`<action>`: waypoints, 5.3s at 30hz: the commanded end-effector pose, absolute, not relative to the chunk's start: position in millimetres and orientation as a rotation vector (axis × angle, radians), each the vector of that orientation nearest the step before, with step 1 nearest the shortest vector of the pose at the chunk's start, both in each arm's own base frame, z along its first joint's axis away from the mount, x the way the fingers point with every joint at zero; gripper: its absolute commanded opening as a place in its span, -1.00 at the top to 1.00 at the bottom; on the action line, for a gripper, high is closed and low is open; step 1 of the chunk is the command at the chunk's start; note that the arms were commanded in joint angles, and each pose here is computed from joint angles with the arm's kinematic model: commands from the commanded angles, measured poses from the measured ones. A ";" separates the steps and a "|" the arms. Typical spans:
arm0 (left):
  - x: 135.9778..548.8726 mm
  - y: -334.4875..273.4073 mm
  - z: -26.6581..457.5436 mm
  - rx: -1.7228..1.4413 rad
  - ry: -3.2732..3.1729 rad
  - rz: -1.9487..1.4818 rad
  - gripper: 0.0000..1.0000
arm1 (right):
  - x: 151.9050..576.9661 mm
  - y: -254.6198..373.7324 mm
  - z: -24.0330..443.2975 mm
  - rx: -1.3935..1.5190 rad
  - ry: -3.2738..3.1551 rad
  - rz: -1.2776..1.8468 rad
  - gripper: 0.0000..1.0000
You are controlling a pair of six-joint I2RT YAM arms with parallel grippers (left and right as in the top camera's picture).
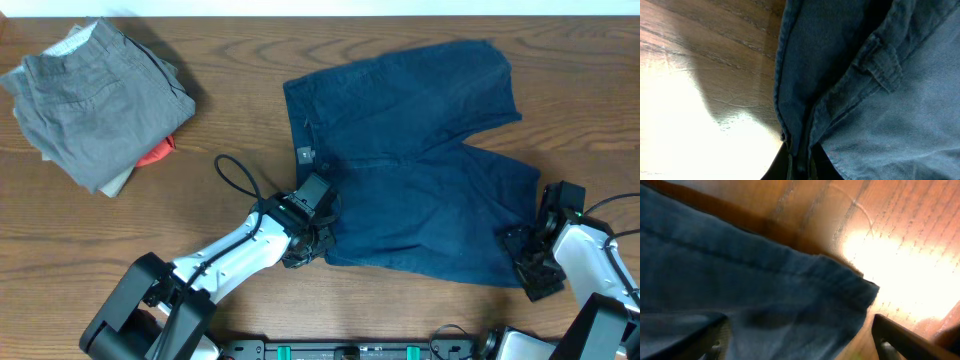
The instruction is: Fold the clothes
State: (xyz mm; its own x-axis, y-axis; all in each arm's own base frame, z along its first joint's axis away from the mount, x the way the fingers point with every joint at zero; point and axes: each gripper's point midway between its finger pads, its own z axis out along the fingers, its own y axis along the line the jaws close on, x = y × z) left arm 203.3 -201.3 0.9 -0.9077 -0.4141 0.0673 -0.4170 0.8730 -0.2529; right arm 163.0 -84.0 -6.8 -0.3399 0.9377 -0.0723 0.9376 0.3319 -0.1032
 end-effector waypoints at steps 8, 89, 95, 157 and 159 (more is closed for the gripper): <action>207.2 -196.0 12.1 0.549 -3.119 0.424 0.88 | 129.3 -86.1 -28.1 -1.822 -2.430 0.348 0.74; 223.1 -149.3 203.6 0.377 -3.636 0.878 0.87 | 269.8 -82.3 254.5 -1.179 -3.627 -0.146 0.98; 254.7 -127.5 191.3 0.655 -3.635 0.758 0.88 | 328.9 -67.7 276.4 -1.001 -3.849 -0.289 0.98; 397.6 -125.8 -4.4 0.476 -3.344 1.015 0.88 | 465.6 74.8 119.5 -0.125 -3.710 -0.746 -0.83; 391.4 -124.4 -3.9 0.448 -3.337 0.986 0.88 | 460.8 88.2 119.5 0.009 -3.689 -0.799 -0.55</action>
